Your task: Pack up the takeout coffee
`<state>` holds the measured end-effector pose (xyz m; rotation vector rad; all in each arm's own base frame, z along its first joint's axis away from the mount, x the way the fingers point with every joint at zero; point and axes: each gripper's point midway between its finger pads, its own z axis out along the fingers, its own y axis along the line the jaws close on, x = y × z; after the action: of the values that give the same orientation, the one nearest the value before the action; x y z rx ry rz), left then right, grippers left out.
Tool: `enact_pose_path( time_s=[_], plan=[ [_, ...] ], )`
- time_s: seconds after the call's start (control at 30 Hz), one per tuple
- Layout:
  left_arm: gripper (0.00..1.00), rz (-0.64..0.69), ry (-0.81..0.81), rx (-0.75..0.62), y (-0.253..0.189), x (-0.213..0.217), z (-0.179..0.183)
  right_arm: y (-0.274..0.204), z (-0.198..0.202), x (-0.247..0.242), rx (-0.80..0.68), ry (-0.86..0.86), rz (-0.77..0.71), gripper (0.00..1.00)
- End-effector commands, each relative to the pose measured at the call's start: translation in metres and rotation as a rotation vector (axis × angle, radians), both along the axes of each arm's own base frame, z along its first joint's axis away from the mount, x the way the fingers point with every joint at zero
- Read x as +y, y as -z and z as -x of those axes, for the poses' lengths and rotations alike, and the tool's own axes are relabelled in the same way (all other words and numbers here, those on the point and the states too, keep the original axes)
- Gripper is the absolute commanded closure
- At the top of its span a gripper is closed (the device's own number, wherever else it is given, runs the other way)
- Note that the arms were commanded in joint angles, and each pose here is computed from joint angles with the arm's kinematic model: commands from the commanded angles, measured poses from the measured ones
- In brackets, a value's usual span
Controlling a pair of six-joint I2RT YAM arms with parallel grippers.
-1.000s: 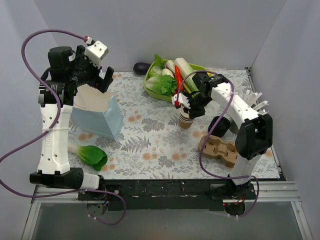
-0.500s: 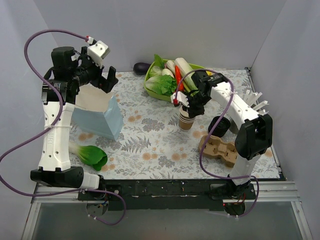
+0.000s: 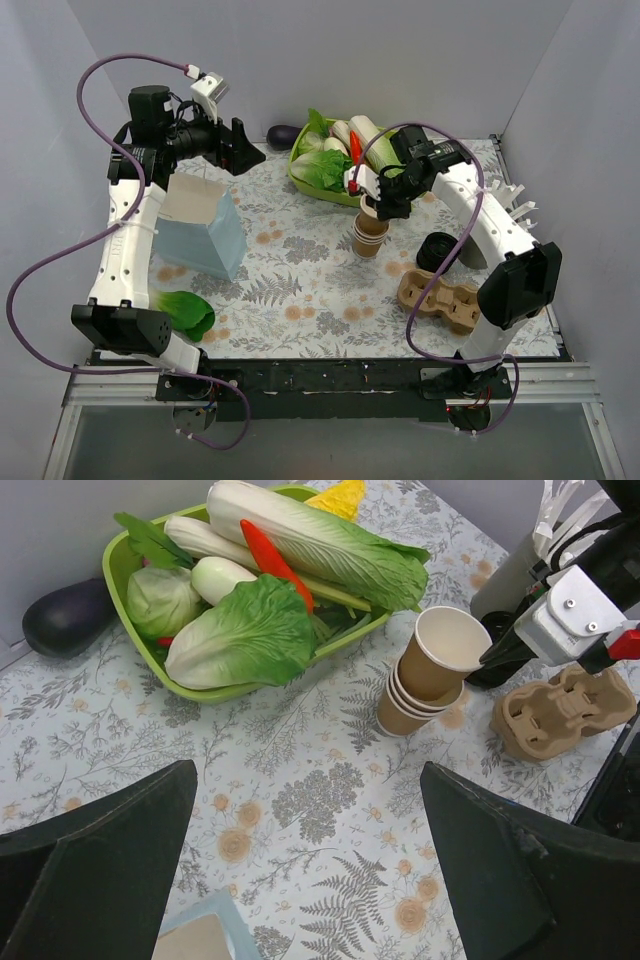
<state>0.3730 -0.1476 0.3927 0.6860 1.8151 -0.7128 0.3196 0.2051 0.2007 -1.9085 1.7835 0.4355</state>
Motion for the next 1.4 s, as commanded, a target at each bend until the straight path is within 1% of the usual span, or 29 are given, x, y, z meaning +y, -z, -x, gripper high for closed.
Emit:
enact_pose_path(
  time_s=[0.0, 0.07, 0.13, 0.33, 0.4, 0.43, 0.47, 0.57, 0.63, 0.67, 0.7, 0.77, 0.8, 0.83, 0.87, 0.9, 0.93, 0.97, 1.07, 1.17, 1.3, 1.33, 1.37],
  plan=[
    [0.04, 0.039, 0.039, -0.05, -0.021, -0.007, 0.01, -0.052, 0.0, 0.01, -0.112, 0.02, -0.089, 0.99],
    [0.04, 0.035, 0.033, -0.067, -0.024, -0.006, 0.009, -0.071, 0.004, 0.017, -0.148, -0.007, -0.107, 0.99],
    [0.04, 0.04, 0.027, -0.075, -0.027, -0.006, 0.008, -0.082, 0.016, 0.025, -0.152, -0.049, -0.105, 0.99],
    [0.04, 0.072, 0.006, -0.097, -0.043, -0.007, 0.006, -0.085, 0.044, 0.052, -0.159, -0.157, -0.093, 0.99],
    [0.03, 0.061, -0.004, -0.118, -0.046, -0.008, 0.006, -0.078, 0.053, 0.06, -0.154, -0.196, -0.087, 0.99],
    [0.03, 0.054, -0.009, -0.134, -0.047, -0.009, 0.004, -0.076, 0.06, 0.072, -0.169, -0.245, -0.091, 0.99],
    [0.03, 0.046, -0.021, -0.142, -0.047, -0.009, 0.002, -0.062, 0.067, 0.074, -0.149, -0.271, -0.067, 0.99],
    [0.03, 0.022, -0.057, -0.175, -0.05, -0.014, -0.007, -0.043, 0.081, 0.093, -0.153, -0.361, -0.05, 0.99],
    [0.02, -0.015, -0.094, -0.21, -0.052, -0.015, -0.014, -0.021, 0.091, 0.099, -0.106, -0.392, -0.027, 0.99],
    [0.02, -0.033, -0.08, -0.227, -0.052, -0.024, -0.013, -0.017, 0.093, 0.101, -0.093, -0.396, -0.03, 0.99],
    [0.02, -0.047, -0.078, -0.248, -0.055, -0.027, -0.011, -0.007, 0.098, 0.102, -0.06, -0.405, -0.03, 0.99],
    [0.02, -0.088, -0.084, -0.284, -0.056, -0.033, -0.012, 0.005, 0.101, 0.104, -0.042, -0.407, -0.034, 0.99],
    [0.02, -0.099, -0.084, -0.286, -0.054, -0.035, -0.012, 0.003, 0.098, 0.108, -0.069, -0.411, -0.065, 0.99],
    [0.02, -0.111, -0.075, -0.292, -0.053, -0.04, -0.01, 0.016, 0.104, 0.106, -0.048, -0.413, -0.059, 0.99],
    [0.02, -0.121, -0.086, -0.296, -0.053, -0.04, -0.01, 0.019, 0.104, 0.107, -0.053, -0.413, -0.074, 0.99],
    [0.02, -0.127, -0.084, -0.293, -0.05, -0.042, -0.01, 0.012, 0.101, 0.116, -0.092, -0.407, -0.128, 0.99],
    [0.02, -0.125, -0.082, -0.295, -0.051, -0.045, -0.008, 0.026, 0.106, 0.113, -0.067, -0.403, -0.124, 0.99],
    [0.02, -0.123, -0.084, -0.293, -0.051, -0.046, -0.007, 0.027, 0.107, 0.115, -0.069, -0.4, -0.141, 0.99],
    [0.02, -0.136, -0.084, -0.289, -0.047, -0.05, -0.005, 0.034, 0.117, 0.122, -0.008, -0.393, -0.187, 0.99],
    [0.02, -0.152, -0.083, -0.294, -0.044, -0.054, -0.004, 0.044, 0.12, 0.125, 0.056, -0.36, -0.186, 0.99],
    [0.02, -0.168, -0.086, -0.304, -0.043, -0.056, -0.004, 0.05, 0.119, 0.123, 0.048, -0.352, -0.176, 0.99],
    [0.02, -0.166, -0.08, -0.307, -0.044, -0.058, -0.003, 0.052, 0.12, 0.122, 0.05, -0.352, -0.169, 0.95],
    [0.02, -0.167, -0.08, -0.306, -0.044, -0.059, -0.003, 0.055, 0.123, 0.119, 0.066, -0.355, -0.154, 0.87]
  ],
)
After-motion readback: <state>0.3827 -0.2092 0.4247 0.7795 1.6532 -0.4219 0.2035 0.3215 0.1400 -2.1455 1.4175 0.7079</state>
